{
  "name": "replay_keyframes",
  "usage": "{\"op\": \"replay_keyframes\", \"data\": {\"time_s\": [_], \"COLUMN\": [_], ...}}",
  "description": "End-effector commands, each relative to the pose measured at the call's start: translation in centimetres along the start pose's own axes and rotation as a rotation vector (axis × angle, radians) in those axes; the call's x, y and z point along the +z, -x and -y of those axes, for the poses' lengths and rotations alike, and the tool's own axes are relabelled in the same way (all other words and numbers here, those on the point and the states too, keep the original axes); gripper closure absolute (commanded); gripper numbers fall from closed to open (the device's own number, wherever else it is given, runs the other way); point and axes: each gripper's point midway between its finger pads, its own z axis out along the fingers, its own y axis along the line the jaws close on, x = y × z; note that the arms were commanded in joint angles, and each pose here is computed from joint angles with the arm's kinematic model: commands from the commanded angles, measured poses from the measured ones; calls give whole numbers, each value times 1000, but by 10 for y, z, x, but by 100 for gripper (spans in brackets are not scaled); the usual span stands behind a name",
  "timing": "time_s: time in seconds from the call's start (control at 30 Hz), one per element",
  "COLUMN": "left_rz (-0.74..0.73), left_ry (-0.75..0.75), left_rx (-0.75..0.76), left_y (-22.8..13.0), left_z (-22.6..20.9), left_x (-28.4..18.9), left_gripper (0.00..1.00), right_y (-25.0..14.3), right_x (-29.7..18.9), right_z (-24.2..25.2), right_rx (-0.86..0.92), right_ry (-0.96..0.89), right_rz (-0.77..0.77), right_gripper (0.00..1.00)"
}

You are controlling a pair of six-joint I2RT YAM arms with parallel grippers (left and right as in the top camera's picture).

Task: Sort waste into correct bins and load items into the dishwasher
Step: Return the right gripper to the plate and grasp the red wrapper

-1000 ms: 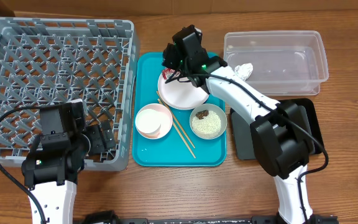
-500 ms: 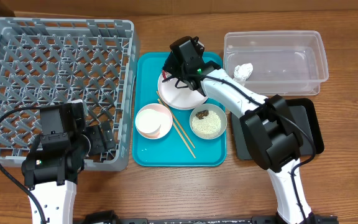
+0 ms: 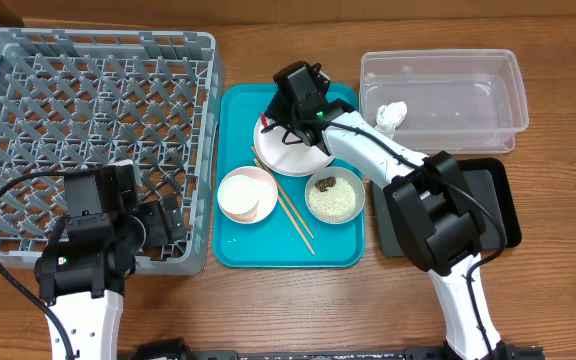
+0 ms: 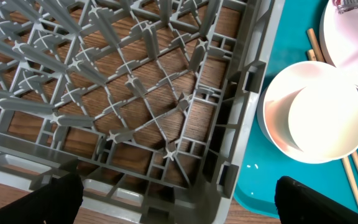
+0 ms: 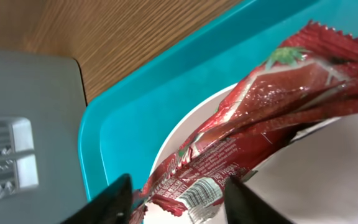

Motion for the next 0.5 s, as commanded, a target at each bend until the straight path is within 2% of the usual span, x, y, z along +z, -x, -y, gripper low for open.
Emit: {"op": "replay_keyframes", "data": {"time_s": [0.0, 0.13, 0.33, 0.43, 0.47], "left_rz": [16, 16, 15, 12, 12], "left_ry": [2, 2, 2, 3, 3], "left_rx": [-10, -10, -10, -10, -10], "left_y": [6, 6, 6, 5, 5], "left_z": [-1, -1, -1, -1, -1], "left_x": [-5, -5, -5, -5, -5], "left_gripper": [1, 0, 0, 0, 0], "right_y": [-6, -9, -6, -3, -3], "right_x": [6, 6, 6, 6, 6], "right_z": [9, 18, 20, 21, 21], "right_rx": [3, 1, 2, 6, 7], "right_ry": [-33, -69, -80, -79, -79], "right_rz": [-5, -19, -4, 0, -2], "right_gripper": [61, 80, 87, 96, 96]}}
